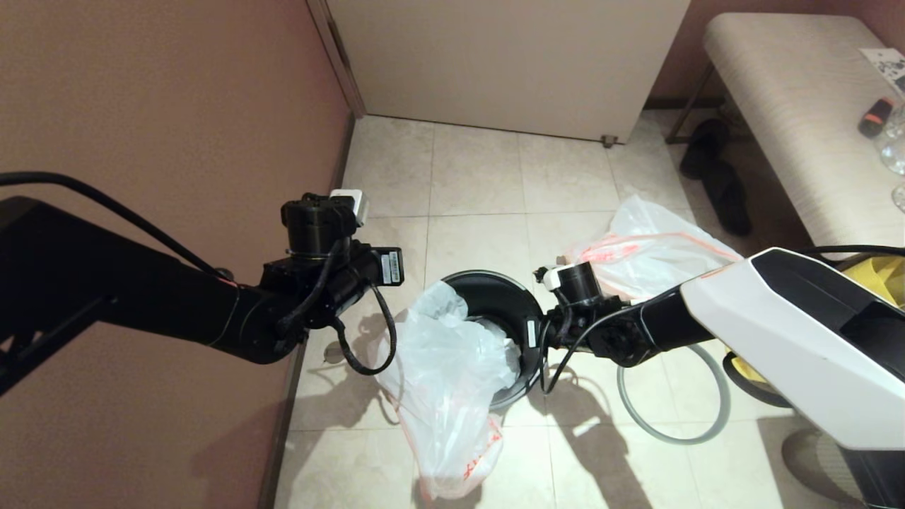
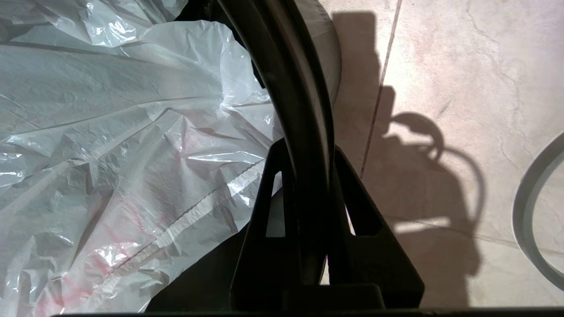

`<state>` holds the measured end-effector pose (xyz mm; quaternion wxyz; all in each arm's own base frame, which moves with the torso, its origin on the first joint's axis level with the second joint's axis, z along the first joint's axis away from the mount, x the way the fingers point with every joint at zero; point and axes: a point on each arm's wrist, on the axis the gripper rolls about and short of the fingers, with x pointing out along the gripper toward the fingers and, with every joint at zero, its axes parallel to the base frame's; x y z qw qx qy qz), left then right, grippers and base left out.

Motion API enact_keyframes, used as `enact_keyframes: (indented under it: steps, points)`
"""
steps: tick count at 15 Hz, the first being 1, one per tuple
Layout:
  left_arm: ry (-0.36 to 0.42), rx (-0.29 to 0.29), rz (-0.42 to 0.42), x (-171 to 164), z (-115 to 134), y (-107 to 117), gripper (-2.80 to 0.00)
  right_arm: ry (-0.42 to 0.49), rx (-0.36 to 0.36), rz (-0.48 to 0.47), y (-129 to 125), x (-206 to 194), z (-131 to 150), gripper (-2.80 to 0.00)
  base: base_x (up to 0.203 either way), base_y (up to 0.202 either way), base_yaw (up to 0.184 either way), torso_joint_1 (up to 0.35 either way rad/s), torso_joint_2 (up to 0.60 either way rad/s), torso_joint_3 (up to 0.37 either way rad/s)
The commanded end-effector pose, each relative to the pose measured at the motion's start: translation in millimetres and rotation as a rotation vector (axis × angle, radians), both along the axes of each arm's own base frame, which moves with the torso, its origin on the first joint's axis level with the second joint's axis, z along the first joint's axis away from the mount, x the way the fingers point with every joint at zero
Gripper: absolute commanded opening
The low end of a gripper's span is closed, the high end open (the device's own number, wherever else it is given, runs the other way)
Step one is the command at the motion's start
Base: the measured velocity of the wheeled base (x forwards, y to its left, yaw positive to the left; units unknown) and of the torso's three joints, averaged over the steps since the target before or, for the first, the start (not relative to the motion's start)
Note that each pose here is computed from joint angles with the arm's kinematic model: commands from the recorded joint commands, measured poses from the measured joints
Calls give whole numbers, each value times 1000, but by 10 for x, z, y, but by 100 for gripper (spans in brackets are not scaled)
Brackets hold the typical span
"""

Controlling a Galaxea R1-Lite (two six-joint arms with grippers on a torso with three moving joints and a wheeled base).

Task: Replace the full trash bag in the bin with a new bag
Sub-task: Put the new garbage bag on the trash can

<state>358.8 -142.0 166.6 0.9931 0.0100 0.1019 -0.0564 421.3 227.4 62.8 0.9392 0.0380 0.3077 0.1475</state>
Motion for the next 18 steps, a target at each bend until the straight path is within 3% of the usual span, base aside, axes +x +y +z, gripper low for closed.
enact_keyframes:
  steps: [1, 2, 3, 7, 9, 14, 15, 18]
  points:
    - [-4, -2, 4, 1, 8, 6, -280, -5, 5, 9, 75, 52, -32, -280, 0, 0, 0, 0, 0, 0]
    - [-4, -2, 4, 1, 8, 6, -280, -7, 6, 11, 102, 84, -13, -280, 0, 0, 0, 0, 0, 0]
    - [-4, -2, 4, 1, 8, 6, -280, -8, 4, 11, 128, 124, -6, 0, 0, 0, 0, 0, 0, 0]
    - [-4, -2, 4, 1, 8, 6, -280, 16, -10, 14, 145, 151, 49, 0, 0, 0, 0, 0, 0, 0]
    - [-6, -2, 8, 5, 13, 24, -280, 7, -4, 12, 92, 54, 254, 0, 0, 0, 0, 0, 0, 0]
    - [-31, -12, 48, 65, 94, 164, -280, 88, -38, 68, -122, -699, 593, 0, 0, 0, 0, 0, 0, 0]
    - [-39, -15, 55, 65, 128, 200, -280, 119, -48, 104, -117, -864, 568, -280, 0, 0, 0, 0, 0, 0]
    - [-75, -33, 57, 6, 276, 232, -280, 147, -69, 227, 11, -1045, 497, -280, 0, 0, 0, 0, 0, 0]
